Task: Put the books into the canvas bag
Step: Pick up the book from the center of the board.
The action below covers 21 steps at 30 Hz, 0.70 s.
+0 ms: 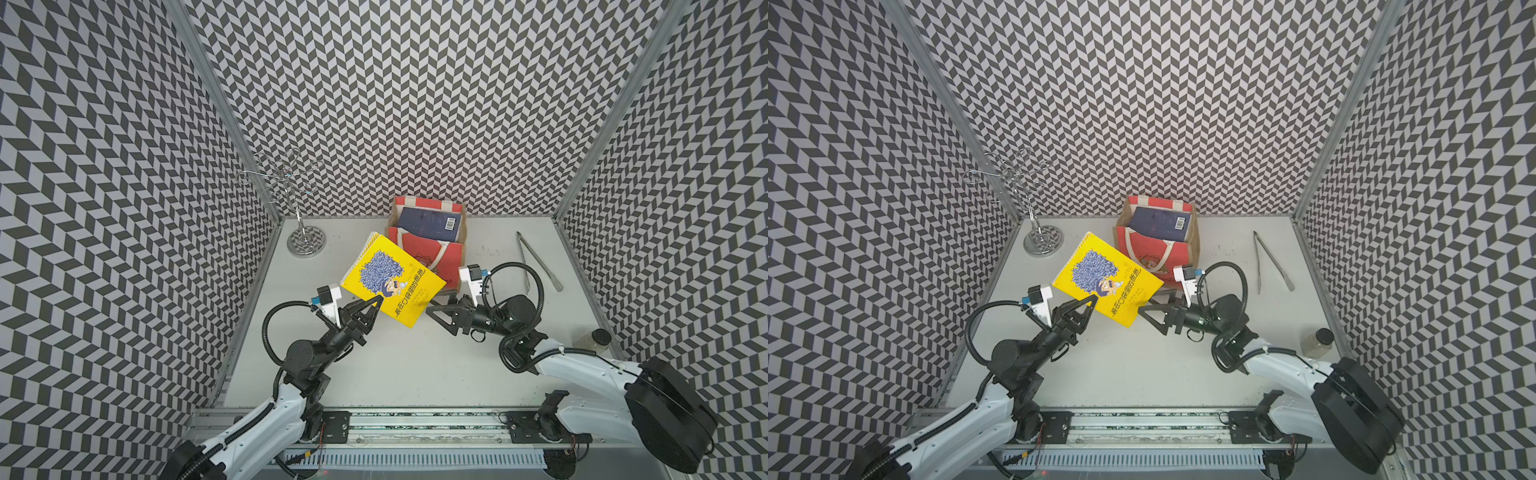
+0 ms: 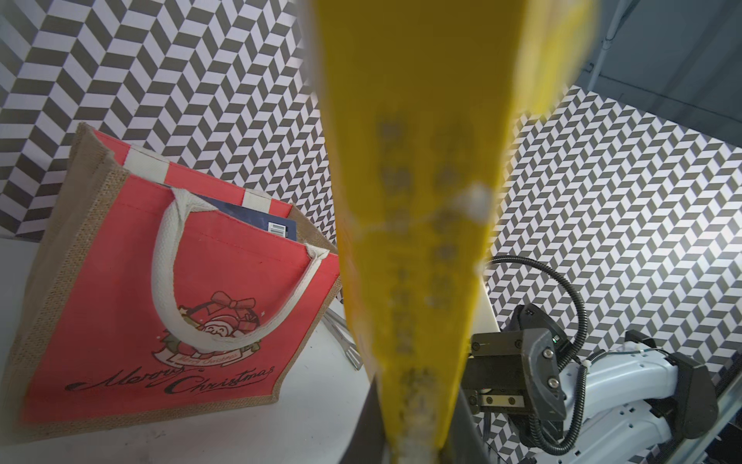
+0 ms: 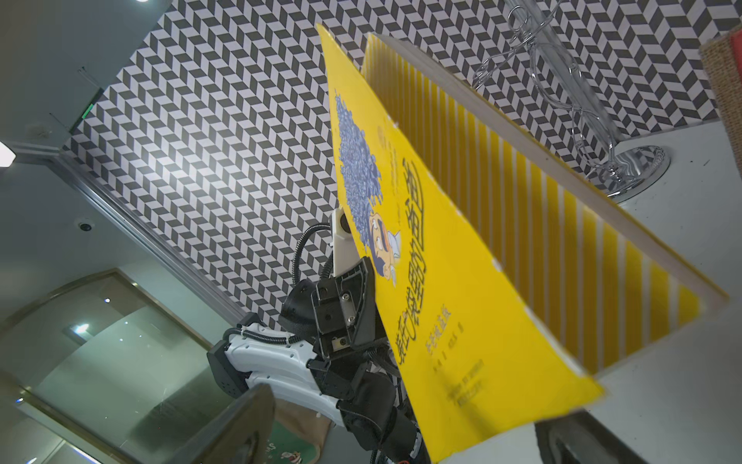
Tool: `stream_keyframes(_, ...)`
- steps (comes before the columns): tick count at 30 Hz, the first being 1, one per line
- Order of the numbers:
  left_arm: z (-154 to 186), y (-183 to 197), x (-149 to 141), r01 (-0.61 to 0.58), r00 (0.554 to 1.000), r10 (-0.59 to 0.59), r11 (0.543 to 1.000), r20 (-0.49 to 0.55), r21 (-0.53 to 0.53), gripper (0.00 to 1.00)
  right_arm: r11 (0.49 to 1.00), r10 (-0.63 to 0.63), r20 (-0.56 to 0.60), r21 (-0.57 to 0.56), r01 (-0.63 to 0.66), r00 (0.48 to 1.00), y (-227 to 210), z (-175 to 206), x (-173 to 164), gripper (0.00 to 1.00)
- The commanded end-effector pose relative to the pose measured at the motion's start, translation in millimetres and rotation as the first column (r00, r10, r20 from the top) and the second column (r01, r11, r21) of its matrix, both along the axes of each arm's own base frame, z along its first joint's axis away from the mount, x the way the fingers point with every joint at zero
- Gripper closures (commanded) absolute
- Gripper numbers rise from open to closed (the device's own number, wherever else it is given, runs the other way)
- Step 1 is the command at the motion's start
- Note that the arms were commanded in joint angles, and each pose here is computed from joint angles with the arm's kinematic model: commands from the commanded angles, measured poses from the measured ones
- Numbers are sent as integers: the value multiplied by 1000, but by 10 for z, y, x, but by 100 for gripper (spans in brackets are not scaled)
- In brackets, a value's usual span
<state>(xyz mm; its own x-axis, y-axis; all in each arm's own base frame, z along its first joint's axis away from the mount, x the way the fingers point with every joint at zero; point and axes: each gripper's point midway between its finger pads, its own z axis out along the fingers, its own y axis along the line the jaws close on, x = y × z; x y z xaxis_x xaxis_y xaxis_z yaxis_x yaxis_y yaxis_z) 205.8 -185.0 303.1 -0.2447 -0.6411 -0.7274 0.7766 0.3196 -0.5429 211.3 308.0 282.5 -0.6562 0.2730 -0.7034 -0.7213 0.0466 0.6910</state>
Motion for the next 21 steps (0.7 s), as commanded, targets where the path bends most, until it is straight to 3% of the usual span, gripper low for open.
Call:
stream_keyframes(1,486,148,-232,16,986,6,991,166,-132,100,999,-34,55,42,32,998,38,197,82,1)
stream_keyframes(7,525,159,-233,10,986,13,990,169,-139,100,998,-28,55,50,25,998,128,184,173,1)
stream_keyframes(12,538,178,-231,1,984,26,988,178,-152,100,995,25,64,93,-31,998,229,285,149,7)
stream_keyframes(15,548,157,-199,-10,983,34,991,180,-136,100,992,32,71,121,-40,997,218,359,131,32)
stream_keyframes(20,464,133,-101,-40,987,56,993,148,-111,100,993,-33,79,113,24,996,192,597,236,93)
stream_keyframes(21,463,121,-95,-39,987,54,994,148,-104,93,993,-62,69,101,55,996,177,628,310,100)
